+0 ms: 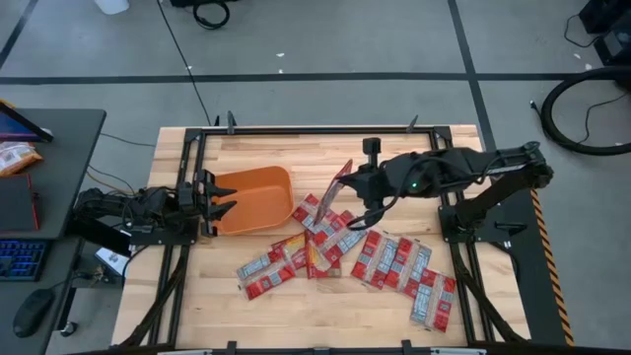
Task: Sort popcorn bags into baskets
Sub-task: Put the red popcorn bag into the orange bin
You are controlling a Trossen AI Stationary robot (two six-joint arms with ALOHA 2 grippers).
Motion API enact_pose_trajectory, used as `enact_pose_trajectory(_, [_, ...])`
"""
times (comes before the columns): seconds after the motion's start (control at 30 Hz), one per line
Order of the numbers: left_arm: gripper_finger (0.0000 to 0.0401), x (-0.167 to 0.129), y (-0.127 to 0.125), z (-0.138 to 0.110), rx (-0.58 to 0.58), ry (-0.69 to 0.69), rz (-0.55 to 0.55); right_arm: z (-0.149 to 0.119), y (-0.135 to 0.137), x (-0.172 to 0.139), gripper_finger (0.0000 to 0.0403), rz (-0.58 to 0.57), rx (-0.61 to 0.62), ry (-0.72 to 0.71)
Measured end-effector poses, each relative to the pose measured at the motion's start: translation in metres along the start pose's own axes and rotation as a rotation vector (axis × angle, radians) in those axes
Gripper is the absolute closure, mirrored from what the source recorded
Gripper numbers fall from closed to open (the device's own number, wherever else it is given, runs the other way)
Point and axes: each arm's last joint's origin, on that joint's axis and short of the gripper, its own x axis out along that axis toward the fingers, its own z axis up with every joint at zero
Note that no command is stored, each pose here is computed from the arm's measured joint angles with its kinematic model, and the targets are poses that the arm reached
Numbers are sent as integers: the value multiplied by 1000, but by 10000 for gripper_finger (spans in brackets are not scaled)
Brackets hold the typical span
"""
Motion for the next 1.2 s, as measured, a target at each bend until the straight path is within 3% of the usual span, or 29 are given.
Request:
enact_pose_trajectory(0.37, [260, 0, 0, 2, -8, -22, 2, 3, -10, -14, 400, -34, 39, -67])
enact_pose_trajectory(0.57, [260, 0, 0, 3, -172, -30, -1, 8, -21, -29, 400, -74, 87, -157])
enact_pose_trajectory(0.73, [260, -2, 2, 18, -273, -181, -2, 11, -31, -43, 399, -76, 121, -254])
enact_pose_trajectory(0.97, [260, -7, 8, 36, -283, -369, 50, 14, -32, -43, 399, -59, 131, -299])
enact_pose_trajectory(1.2, [260, 7, 3, 41, -226, -225, 43, 12, -36, -40, 399, -61, 137, -293])
